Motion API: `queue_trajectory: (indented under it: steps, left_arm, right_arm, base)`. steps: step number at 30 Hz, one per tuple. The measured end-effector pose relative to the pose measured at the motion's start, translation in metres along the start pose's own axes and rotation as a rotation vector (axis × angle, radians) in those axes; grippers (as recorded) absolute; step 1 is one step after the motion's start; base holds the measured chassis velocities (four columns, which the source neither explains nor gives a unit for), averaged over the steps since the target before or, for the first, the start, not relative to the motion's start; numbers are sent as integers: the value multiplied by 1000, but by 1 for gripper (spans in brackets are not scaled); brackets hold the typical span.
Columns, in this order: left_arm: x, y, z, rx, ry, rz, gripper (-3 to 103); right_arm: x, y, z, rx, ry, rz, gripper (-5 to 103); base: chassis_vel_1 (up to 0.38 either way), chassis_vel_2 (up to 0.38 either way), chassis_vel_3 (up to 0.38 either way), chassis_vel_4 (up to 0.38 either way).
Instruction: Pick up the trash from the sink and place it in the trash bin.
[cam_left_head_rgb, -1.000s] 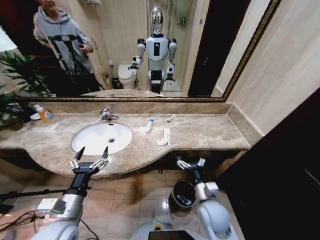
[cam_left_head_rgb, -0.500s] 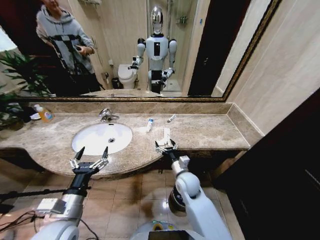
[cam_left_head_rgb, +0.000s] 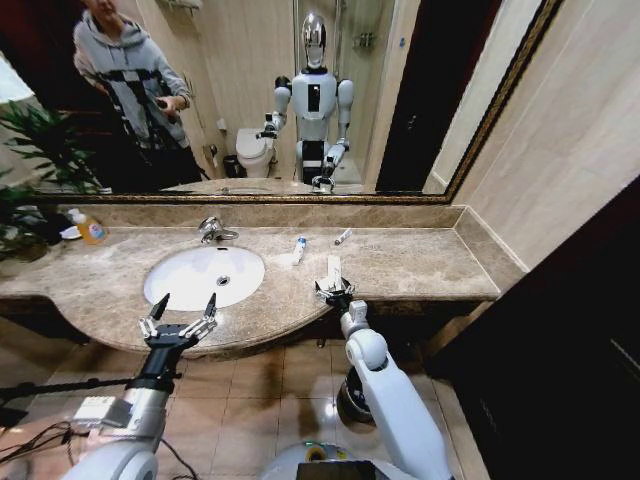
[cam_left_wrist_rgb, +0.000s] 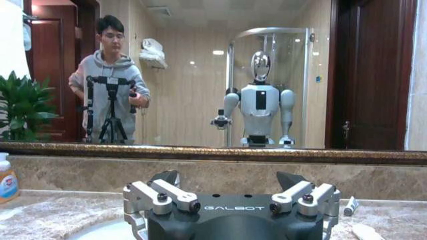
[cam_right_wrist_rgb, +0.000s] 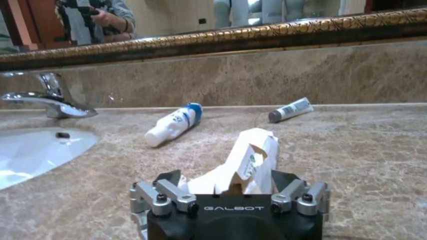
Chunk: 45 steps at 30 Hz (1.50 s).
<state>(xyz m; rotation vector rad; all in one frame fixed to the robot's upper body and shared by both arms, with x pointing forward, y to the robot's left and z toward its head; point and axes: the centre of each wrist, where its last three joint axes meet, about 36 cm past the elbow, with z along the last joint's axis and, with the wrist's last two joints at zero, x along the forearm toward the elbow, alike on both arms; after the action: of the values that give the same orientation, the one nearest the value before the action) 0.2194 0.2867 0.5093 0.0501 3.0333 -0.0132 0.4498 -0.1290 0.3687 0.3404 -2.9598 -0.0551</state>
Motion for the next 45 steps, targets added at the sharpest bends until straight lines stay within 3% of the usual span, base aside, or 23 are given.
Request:
queue_trajectory:
  steps: [13,15,16,19,22,27,28,30,31,36,45]
  left_arm:
    - [0,0,0,0,0,0,100]
    - [0,0,0,0,0,0,100]
    - [0,0,0,0,0,0,100]
    - [0,0,0,0,0,0,100]
    - [0,0,0,0,0,0,100]
    - [0,0,0,0,0,0,100]
    - [0,0,0,0,0,0,100]
    - [0,0,0,0,0,0,100]
    - [0,0,0,0,0,0,100]
    - [0,0,0,0,0,0,100]
    - [0,0,0,0,0,0,100]
  right_arm:
    - [7,-4,3,-2,-2,4,53]
    - [8,-4,3,-3,-3,5,53]
    - [9,-5,3,-5,-4,6,45]
    - [10,-6,3,-5,-6,7,41]
    - [13,-7,3,-8,-8,8,29]
    - [16,-8,2,-11,-10,7,21]
    - [17,-8,1,-13,-12,8,14]
    - [18,-8,1,-13,-13,9,14]
    - [21,-10,0,-16,-17,11,6]
    - [35,-17,-4,-37,-52,6,1]
    - [113,-31,-20,-72,-168,-11,0]
  base:
    - [0,0,0,0]
    - [0,0,0,0]
    - [0,0,0,0]
    - [0,0,0,0]
    - [0,0,0,0]
    - [0,0,0,0]
    - [0,0,0,0]
    - [0,0,0,0]
    - [0,0,0,0]
    - [0,0,0,0]
    - [0,0,0,0]
